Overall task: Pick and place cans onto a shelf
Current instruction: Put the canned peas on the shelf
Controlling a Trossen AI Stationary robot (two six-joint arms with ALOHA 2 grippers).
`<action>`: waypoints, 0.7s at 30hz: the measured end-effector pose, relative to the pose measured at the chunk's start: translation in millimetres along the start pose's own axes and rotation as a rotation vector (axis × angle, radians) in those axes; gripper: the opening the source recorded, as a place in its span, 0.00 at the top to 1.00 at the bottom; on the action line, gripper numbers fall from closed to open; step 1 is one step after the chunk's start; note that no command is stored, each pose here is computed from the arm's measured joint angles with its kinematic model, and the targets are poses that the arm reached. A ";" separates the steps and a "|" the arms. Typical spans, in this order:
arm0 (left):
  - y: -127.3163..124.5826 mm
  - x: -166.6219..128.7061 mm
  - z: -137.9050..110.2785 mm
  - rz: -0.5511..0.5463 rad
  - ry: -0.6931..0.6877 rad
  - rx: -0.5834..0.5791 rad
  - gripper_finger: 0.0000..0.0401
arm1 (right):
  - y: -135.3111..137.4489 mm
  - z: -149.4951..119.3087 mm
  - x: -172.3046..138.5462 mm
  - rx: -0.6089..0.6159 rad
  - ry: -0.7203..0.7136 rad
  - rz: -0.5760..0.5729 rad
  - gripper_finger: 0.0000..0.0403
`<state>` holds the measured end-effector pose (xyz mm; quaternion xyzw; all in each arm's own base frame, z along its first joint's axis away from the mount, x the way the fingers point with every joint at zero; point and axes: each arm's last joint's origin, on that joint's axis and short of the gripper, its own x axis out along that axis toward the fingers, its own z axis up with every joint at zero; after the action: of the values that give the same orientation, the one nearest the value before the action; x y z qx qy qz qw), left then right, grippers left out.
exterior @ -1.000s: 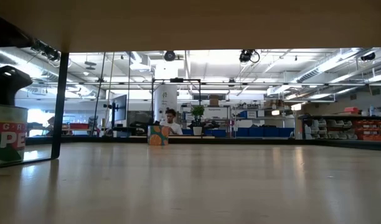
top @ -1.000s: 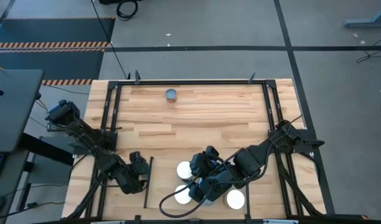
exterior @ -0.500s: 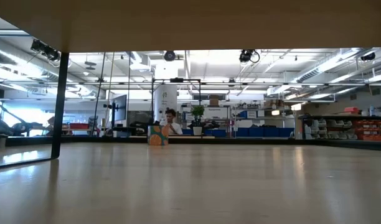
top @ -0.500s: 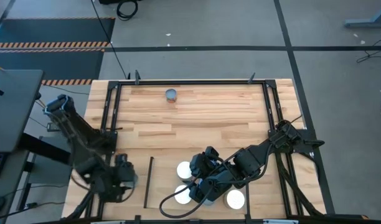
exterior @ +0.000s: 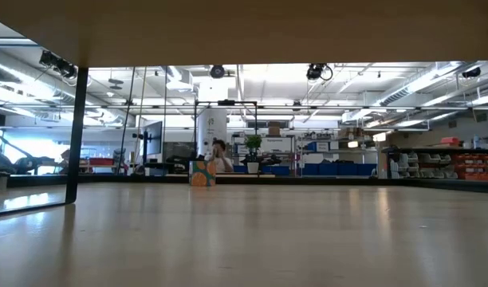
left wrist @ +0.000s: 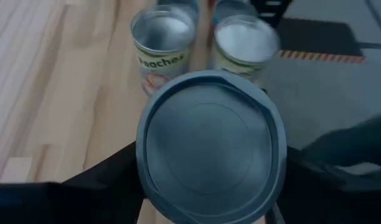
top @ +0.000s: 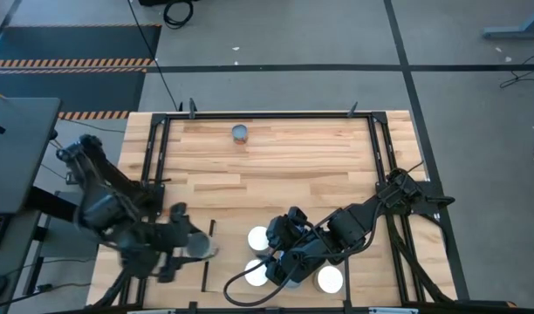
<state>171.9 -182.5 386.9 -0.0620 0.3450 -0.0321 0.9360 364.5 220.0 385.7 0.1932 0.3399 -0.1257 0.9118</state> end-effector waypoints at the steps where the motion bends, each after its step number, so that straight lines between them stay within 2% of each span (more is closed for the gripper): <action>1: -0.2 9.1 1.8 0.014 0.003 0.001 0.29 | 0.2 -0.2 -0.1 0.005 0.003 0.003 0.14; 10: 0.2 71.1 2.6 0.137 0.119 0.075 0.28 | 5.9 -6.9 -4.0 0.043 0.049 0.047 0.14; 16: 2.6 95.9 1.9 0.161 0.180 0.097 0.28 | 11.5 -13.8 -8.9 0.033 0.062 0.067 0.14; 21: 6.4 104.1 2.3 0.159 0.216 0.087 0.28 | 14.6 -17.8 -11.8 0.026 0.068 0.077 0.14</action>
<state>252.6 -186.7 321.0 0.0099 0.4456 0.0209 0.8949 351.0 242.0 385.1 0.2220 0.3611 -0.0881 0.9014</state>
